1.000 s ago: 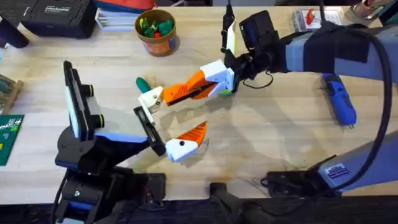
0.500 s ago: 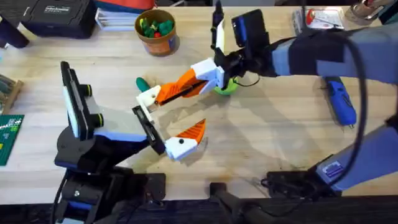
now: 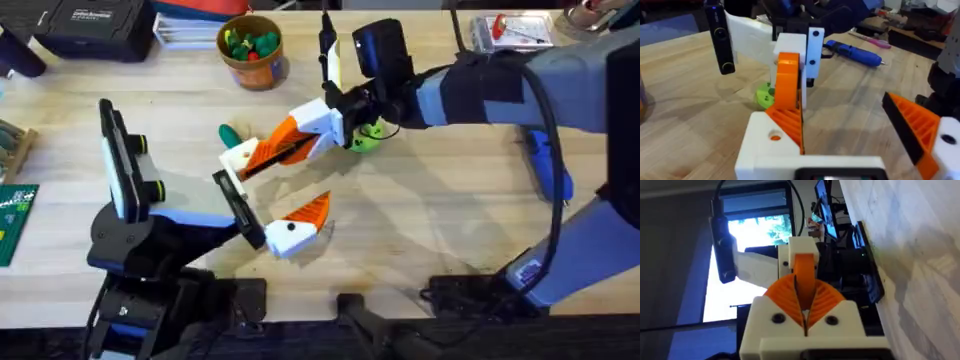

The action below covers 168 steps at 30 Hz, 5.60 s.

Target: Pick up the gripper from the table and insert it into the empty holder that is missing its gripper. Then pick up a screw, insert it into the mounting hole, and use the screwdriver to tighten it. Finally, clean up the table by picking up the vegetable and placing it into the bucket.

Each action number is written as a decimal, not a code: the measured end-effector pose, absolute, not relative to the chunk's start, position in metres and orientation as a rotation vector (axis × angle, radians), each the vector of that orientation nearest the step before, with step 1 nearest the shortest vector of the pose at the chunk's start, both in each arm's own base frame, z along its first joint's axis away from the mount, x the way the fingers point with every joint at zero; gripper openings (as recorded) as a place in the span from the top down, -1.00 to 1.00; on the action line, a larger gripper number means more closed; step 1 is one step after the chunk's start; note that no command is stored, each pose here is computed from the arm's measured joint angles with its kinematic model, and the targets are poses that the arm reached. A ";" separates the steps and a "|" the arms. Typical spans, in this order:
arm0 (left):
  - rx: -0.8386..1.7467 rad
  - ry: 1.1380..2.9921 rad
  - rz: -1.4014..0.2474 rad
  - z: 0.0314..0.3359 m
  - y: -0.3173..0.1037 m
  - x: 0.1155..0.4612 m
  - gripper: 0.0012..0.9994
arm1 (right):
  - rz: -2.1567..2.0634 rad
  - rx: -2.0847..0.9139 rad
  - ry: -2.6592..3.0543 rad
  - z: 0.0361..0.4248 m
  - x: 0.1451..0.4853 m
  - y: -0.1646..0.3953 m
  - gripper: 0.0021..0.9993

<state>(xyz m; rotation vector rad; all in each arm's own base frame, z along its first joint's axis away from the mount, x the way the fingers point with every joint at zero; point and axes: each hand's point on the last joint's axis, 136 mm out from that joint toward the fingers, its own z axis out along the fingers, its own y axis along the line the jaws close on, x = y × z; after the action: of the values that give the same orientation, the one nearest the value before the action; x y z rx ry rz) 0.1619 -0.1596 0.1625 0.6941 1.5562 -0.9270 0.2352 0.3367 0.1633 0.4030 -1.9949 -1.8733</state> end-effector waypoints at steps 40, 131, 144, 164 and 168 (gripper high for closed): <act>0.708 1.551 -0.940 0.163 -0.161 0.159 -0.97 | -1.850 0.389 -2.025 0.160 0.233 0.345 -0.41; 0.708 1.552 -0.940 0.163 -0.161 0.159 -0.97 | -0.121 0.820 -3.298 0.090 0.300 0.194 -0.20; 0.708 1.552 -0.940 0.163 -0.161 0.159 -0.97 | -0.073 0.946 -3.258 0.064 0.304 0.213 0.28; 0.708 1.552 -0.940 0.163 -0.161 0.159 -0.97 | -0.009 0.964 -3.250 0.057 0.308 0.210 0.98; 0.708 1.552 -0.940 0.163 -0.161 0.159 -0.97 | -0.007 0.969 -3.248 0.056 0.308 0.209 0.98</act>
<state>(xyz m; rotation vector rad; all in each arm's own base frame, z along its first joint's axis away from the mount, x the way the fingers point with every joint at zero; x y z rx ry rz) 0.1594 -0.1612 0.1626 0.7075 1.5519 -0.9400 0.3077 0.2093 0.0565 0.9686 -3.2475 -0.0067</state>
